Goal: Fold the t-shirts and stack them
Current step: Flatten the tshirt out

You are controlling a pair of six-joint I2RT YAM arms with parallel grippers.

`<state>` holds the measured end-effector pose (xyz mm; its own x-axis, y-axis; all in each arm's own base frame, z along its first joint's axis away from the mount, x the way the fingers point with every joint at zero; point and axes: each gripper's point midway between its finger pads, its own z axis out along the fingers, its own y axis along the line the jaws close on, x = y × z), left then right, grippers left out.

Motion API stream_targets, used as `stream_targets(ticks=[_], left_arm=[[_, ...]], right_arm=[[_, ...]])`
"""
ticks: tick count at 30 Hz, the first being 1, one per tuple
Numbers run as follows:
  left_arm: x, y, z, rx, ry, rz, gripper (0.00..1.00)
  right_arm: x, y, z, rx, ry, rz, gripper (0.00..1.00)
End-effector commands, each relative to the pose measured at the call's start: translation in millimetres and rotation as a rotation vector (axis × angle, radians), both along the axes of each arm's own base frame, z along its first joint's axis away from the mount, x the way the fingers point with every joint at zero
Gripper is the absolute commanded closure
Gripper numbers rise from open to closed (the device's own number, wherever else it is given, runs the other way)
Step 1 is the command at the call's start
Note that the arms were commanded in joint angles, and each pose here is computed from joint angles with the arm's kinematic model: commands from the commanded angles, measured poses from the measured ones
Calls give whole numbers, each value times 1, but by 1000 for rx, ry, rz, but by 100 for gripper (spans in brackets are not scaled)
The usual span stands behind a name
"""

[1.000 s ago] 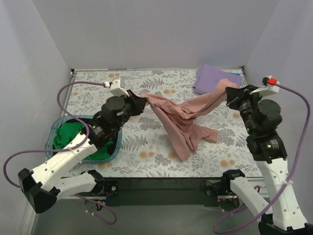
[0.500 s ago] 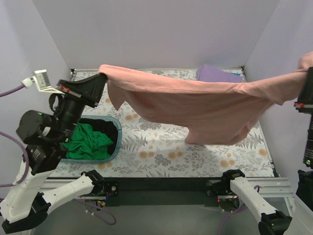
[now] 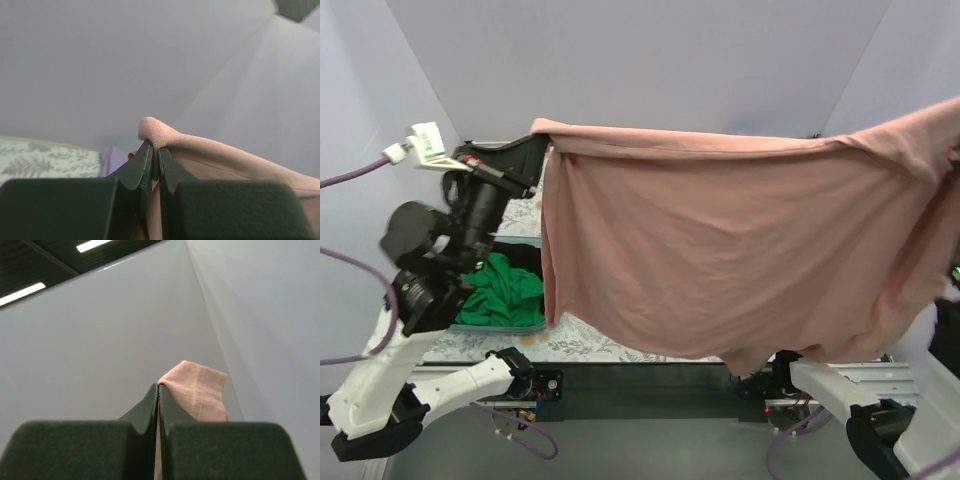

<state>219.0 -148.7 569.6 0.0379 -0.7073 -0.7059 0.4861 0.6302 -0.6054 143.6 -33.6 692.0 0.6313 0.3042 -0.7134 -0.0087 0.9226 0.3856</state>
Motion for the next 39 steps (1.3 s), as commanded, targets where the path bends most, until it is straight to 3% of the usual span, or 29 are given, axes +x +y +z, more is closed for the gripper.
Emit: stream_targets(ticks=[1,2,4,5,7,8,9,10,11,12,13,14,22,25,29,33,36,39], left_arm=[[70,-5,-85,108,230,269,100],[86,-1,-107,131,287,340,100],[129,-18,-171,192,428,304,100],[159,14,-194,159,496,361,100],[195,8,-246,166,605,255,98],[226,18,-298,202,719,290,51],[248,9,-331,259,801,262,19],[248,12,-320,256,802,264,5],[264,8,-358,292,895,266,5],[268,8,-366,300,925,271,5],[271,9,-371,303,939,283,5],[274,8,-368,298,931,283,5],[247,13,-324,267,809,252,5],[227,13,-315,263,790,219,5],[197,17,-310,240,786,191,4],[154,15,-317,203,799,123,4],[127,15,-330,195,812,81,4],[107,16,-347,195,836,54,4]], right_arm=[[118,12,-55,-43,243,-101,99],[153,20,-77,-57,311,-107,99],[193,26,-111,-67,396,-127,99],[231,37,-156,-90,500,-116,99],[259,48,-185,-135,558,-133,99],[256,57,-206,-221,622,-296,99],[249,57,-192,-166,547,-350,99],[250,62,-197,-158,547,-336,99],[247,64,-194,-146,524,-301,94],[248,64,-197,-138,524,-298,58],[247,62,-196,-152,530,-305,14],[249,65,-198,-171,547,-298,2],[248,68,-209,-231,604,-275,2],[243,77,-218,-241,624,-195,2],[222,107,-246,-225,682,55,2],[181,143,-319,-217,837,301,2],[155,173,-415,-200,1019,468,2],[152,180,-489,-229,1182,481,2]])
